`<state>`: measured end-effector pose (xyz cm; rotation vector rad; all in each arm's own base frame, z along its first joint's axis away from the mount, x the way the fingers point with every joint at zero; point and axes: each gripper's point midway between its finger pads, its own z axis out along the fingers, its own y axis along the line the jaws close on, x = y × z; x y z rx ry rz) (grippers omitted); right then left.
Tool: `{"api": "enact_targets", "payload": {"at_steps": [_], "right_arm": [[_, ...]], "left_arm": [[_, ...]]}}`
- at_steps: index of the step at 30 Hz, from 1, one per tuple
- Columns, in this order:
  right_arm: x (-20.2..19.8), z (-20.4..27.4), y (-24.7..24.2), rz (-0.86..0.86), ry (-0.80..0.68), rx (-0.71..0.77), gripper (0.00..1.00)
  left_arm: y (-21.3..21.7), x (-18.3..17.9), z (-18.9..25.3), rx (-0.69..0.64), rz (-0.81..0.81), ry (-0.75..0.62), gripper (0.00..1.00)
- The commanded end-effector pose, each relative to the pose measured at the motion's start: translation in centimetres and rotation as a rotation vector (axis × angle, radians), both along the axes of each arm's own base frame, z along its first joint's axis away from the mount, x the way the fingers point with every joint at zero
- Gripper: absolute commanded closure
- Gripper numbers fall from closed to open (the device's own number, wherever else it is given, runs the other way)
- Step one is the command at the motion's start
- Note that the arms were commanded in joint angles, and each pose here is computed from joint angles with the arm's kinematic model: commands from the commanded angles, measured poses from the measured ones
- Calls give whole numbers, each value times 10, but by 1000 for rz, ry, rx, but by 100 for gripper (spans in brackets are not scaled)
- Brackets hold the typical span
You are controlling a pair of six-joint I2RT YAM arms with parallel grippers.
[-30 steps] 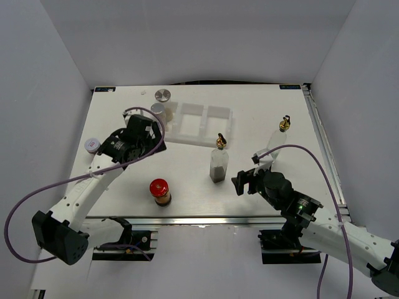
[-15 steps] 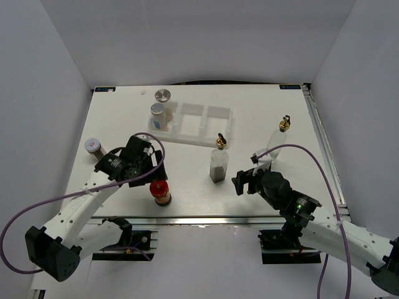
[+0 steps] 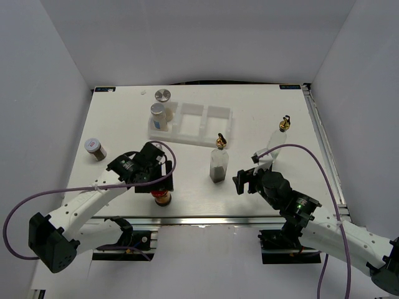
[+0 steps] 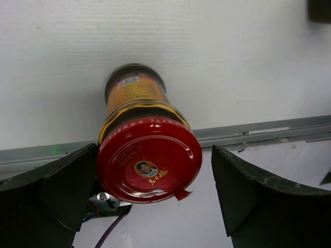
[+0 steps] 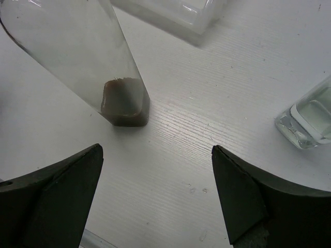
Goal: Organize the condiment bottles
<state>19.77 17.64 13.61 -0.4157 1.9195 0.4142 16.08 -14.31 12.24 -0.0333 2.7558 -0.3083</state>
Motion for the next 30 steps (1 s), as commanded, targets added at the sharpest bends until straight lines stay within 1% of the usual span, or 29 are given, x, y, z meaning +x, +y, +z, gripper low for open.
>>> {"api": "enact_targets", "payload": {"at_steps": [1,3,4,9,10,12,13,15,16,17,19,20,21,22,23,24,26,27,29,30], "right_arm": [[4,7,-3,-30,-18,18,11],[3,7,-4,-32,-16,18,10],[4,7,-4,-34,-17,20,11],[4,8,-5,-39,-22,27,11],[4,8,-5,-39,-23,28,11],[3,9,-4,-37,-22,34,11],[3,9,-5,-38,-20,32,10],[3,9,-5,-37,-21,38,11],[3,10,-5,-37,-23,40,10],[2,9,-5,-40,-21,40,11],[2,11,-5,-41,-24,58,10],[2,11,-5,-37,-28,64,11],[1,12,-4,-36,-28,67,11],[1,14,-4,-32,-31,73,11],[1,14,-4,-31,-31,75,11],[0,13,-3,-30,-31,77,11],[1,15,-2,-27,-39,92,11],[0,15,-2,-22,-38,91,11],[0,15,0,-11,-37,91,11],[-1,13,0,-11,-33,84,10]], "left_arm": [[8,0,2,83,16,-18,2],[7,0,1,103,12,-16,3],[6,0,1,119,4,-23,6],[-4,2,3,159,-34,-39,38],[-10,3,6,158,-49,-47,42],[-15,7,9,162,-55,-60,53],[-17,9,8,177,-60,-54,63],[-23,21,26,181,-51,-101,74],[-26,26,32,185,-47,-121,86],[-36,39,49,160,-37,-167,92],[-43,60,70,148,-10,-264,97],[-50,75,79,140,6,-318,98],[-50,91,98,150,44,-396,98],[-51,102,106,163,73,-435,100],[-58,114,102,176,95,-448,100],[-62,127,115,181,124,-491,100],[-67,144,122,229,150,-524,100],[-67,165,134,291,205,-588,100],[-65,185,149,344,258,-651,100],[-67,204,157,346,302,-673,100]]}}
